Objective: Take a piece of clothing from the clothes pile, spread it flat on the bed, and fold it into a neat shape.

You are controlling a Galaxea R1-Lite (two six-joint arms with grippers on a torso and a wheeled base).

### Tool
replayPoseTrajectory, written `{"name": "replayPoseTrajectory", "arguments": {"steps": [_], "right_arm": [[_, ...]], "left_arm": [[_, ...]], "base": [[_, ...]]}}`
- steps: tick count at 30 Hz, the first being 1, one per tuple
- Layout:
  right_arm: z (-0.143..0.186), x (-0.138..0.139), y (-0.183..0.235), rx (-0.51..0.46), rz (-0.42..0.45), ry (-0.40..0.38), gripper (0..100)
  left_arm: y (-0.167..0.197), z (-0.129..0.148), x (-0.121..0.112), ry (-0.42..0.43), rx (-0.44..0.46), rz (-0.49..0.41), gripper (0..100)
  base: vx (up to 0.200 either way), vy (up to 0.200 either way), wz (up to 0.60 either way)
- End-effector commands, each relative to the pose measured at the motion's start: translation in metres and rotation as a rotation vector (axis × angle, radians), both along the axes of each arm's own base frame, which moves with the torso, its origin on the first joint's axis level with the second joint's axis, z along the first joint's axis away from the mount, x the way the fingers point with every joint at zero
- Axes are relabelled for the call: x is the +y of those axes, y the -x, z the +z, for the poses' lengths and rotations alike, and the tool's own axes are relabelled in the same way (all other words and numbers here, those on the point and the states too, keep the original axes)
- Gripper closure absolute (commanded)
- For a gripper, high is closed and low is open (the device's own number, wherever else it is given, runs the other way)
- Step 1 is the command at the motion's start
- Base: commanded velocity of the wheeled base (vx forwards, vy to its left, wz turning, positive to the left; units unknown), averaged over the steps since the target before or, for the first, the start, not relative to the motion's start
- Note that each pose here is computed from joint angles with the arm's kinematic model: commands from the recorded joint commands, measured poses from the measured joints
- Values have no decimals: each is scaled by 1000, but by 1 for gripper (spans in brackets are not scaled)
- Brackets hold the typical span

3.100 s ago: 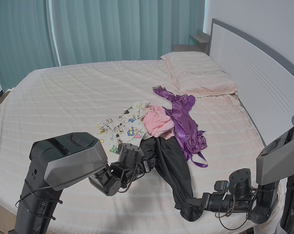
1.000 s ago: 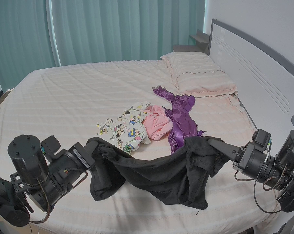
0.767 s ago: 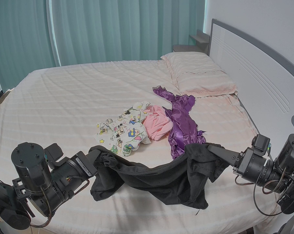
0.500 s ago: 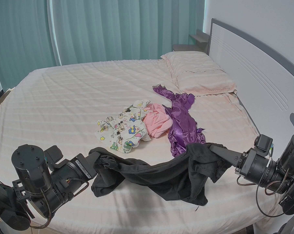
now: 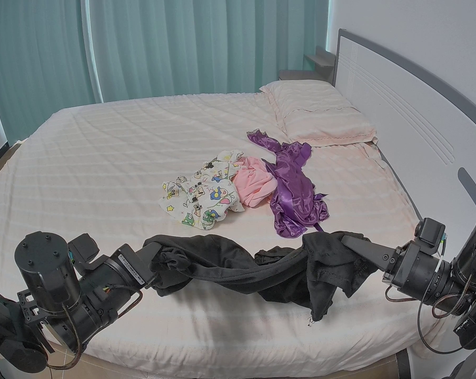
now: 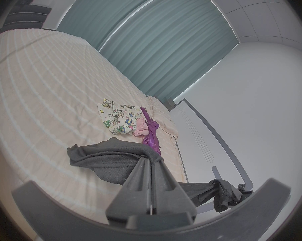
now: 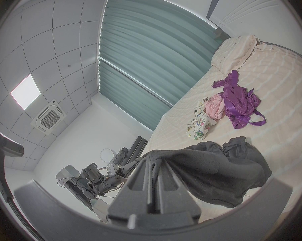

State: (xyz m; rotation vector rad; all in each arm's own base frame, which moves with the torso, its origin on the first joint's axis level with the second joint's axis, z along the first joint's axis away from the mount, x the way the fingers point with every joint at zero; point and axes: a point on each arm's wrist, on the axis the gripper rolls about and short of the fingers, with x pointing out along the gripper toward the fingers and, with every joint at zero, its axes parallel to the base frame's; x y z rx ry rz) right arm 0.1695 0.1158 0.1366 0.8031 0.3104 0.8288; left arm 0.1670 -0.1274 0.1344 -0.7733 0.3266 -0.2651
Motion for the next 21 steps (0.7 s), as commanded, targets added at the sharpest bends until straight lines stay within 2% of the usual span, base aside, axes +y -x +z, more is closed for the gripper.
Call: {"name": "replayPoseTrajectory", "arguments": {"steps": [1,2,21], "right_arm": [[0,0,0,-6,0,-4,100],[0,0,0,-7,1,-5,100],[2,0,1,-18,1,-7,100]], "left_arm": [[-1,-2,0,2,13,0,100],[-1,-2,-1,0,13,0,100],[-1,1,1,5,-3,8,100]], "base": [[0,0,0],[0,0,0],[0,200,0]]}}
